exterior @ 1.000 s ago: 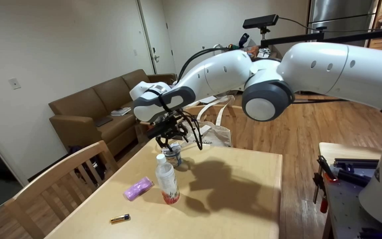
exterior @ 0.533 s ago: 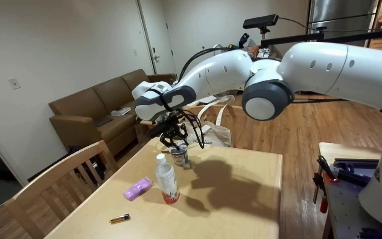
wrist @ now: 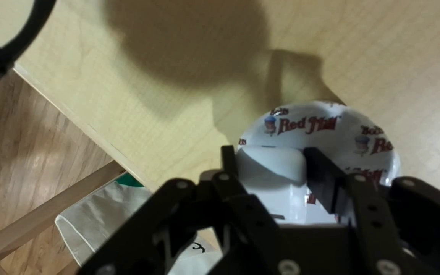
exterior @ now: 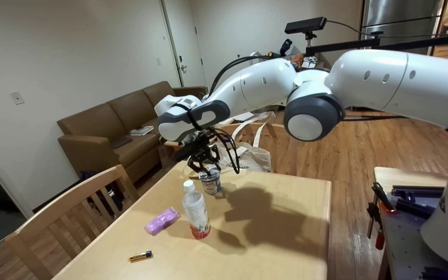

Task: Pick up the airpods case and put it on the table.

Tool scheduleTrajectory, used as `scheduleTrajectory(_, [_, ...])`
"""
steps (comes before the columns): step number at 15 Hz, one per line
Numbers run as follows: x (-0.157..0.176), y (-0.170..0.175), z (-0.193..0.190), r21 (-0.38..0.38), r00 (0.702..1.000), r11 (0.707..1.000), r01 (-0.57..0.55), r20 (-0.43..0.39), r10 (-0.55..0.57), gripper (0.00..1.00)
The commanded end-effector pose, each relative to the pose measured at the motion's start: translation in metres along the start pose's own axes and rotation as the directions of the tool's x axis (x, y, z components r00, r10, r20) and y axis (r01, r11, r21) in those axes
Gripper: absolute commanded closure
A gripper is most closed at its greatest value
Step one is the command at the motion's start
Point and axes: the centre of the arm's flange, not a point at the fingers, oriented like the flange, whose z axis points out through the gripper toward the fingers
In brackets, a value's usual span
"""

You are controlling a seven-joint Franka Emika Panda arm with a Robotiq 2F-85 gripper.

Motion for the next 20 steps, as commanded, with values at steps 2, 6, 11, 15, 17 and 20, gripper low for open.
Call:
scheduleTrajectory(2, [0.018,0.018,-0.032,0.070,1.000,0.997,0.019,-0.007,-0.018,0.77])
scheduleTrajectory(6, [0.017,0.041,-0.062,0.137,0.996,0.989,0.064,-0.077,-0.054,0.77])
scheduleTrajectory(11, [-0.023,0.031,-0.084,0.153,0.945,0.947,0.282,-0.213,-0.247,0.77])
scheduleTrajectory(15, [-0.072,0.004,-0.086,0.088,0.862,0.893,0.442,-0.316,-0.396,0.77])
scheduleTrajectory(17, [-0.095,-0.011,-0.086,0.029,0.811,0.868,0.495,-0.374,-0.450,0.77])
scheduleTrajectory(20, [-0.119,-0.039,-0.084,-0.035,0.760,0.846,0.532,-0.421,-0.495,0.77])
